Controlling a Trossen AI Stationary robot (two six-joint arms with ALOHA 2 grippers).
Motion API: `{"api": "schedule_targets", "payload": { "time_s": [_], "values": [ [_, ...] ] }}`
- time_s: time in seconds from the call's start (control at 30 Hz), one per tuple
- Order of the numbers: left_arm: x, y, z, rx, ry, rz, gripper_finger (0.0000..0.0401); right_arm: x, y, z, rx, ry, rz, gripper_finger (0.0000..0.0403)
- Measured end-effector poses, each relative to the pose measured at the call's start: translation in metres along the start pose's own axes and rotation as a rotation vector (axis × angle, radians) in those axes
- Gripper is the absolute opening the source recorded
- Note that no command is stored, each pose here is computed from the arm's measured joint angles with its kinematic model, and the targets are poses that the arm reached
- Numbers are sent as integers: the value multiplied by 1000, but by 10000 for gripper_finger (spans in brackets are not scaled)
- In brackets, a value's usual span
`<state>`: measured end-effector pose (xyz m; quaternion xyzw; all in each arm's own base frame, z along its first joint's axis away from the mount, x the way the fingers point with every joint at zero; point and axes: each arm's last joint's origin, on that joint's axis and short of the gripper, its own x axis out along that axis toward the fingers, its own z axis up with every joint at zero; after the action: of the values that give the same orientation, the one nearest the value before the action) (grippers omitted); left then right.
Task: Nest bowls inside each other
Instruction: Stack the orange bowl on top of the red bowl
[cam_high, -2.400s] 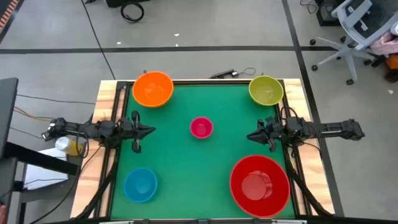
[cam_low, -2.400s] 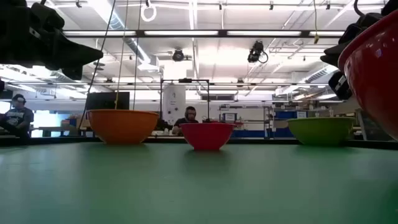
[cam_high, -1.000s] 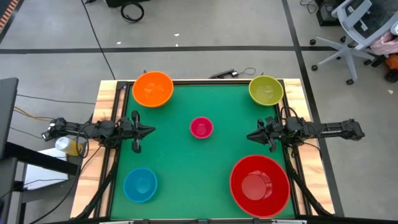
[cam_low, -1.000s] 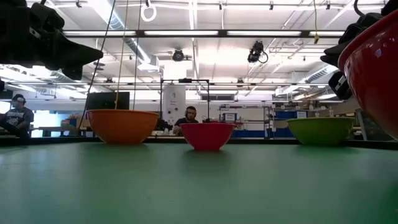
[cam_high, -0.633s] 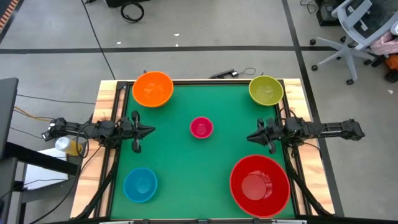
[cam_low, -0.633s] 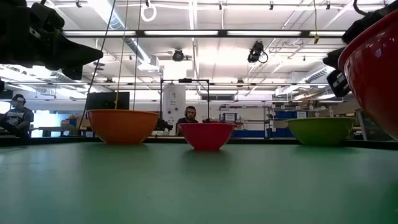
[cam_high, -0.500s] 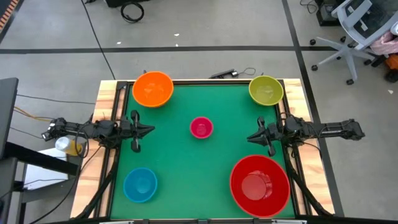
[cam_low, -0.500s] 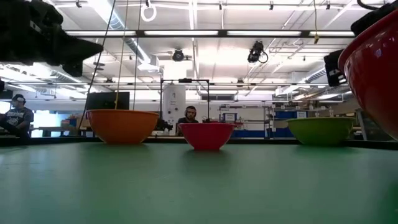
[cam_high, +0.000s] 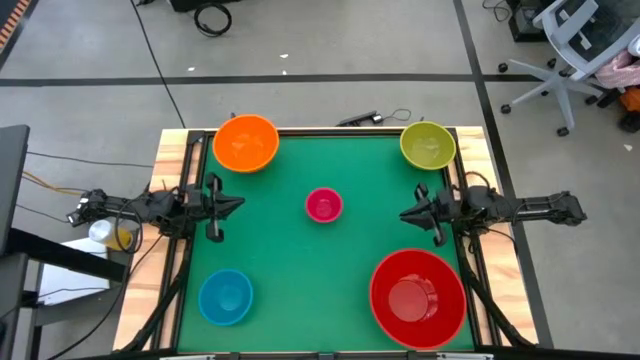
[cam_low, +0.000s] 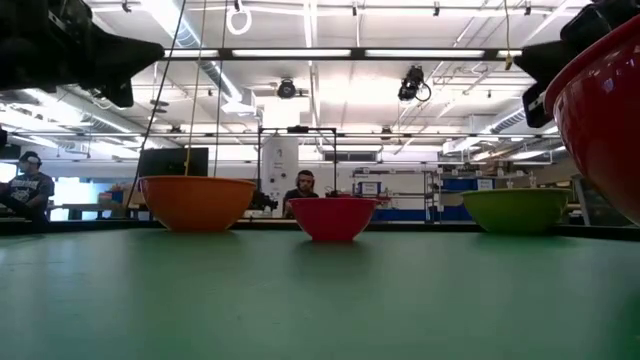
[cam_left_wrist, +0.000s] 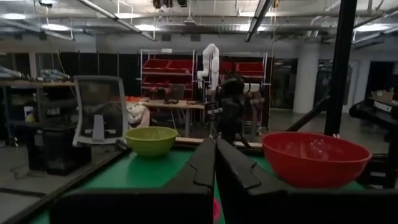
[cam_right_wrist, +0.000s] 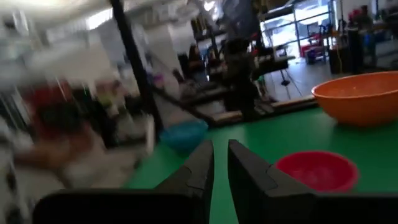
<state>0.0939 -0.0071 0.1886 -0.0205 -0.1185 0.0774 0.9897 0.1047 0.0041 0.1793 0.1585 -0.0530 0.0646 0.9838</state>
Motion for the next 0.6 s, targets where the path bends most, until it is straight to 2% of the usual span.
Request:
{"api": "schedule_targets", "payload": {
  "time_s": [0.23,0.33,0.47,0.6],
  "values": [
    [2,-1,-13,40,132,-2,16,-1,-6,3,-36,-76,-228,55],
    [4,-1,-17,-3,167,35,17,-1,-11,2,5,-104,-350,55],
    [8,-1,-26,-52,253,92,39,4,-14,-6,31,-17,-364,62],
    [14,-2,-31,-57,284,124,91,13,-13,-1,-9,46,-394,84]
  ]
}}
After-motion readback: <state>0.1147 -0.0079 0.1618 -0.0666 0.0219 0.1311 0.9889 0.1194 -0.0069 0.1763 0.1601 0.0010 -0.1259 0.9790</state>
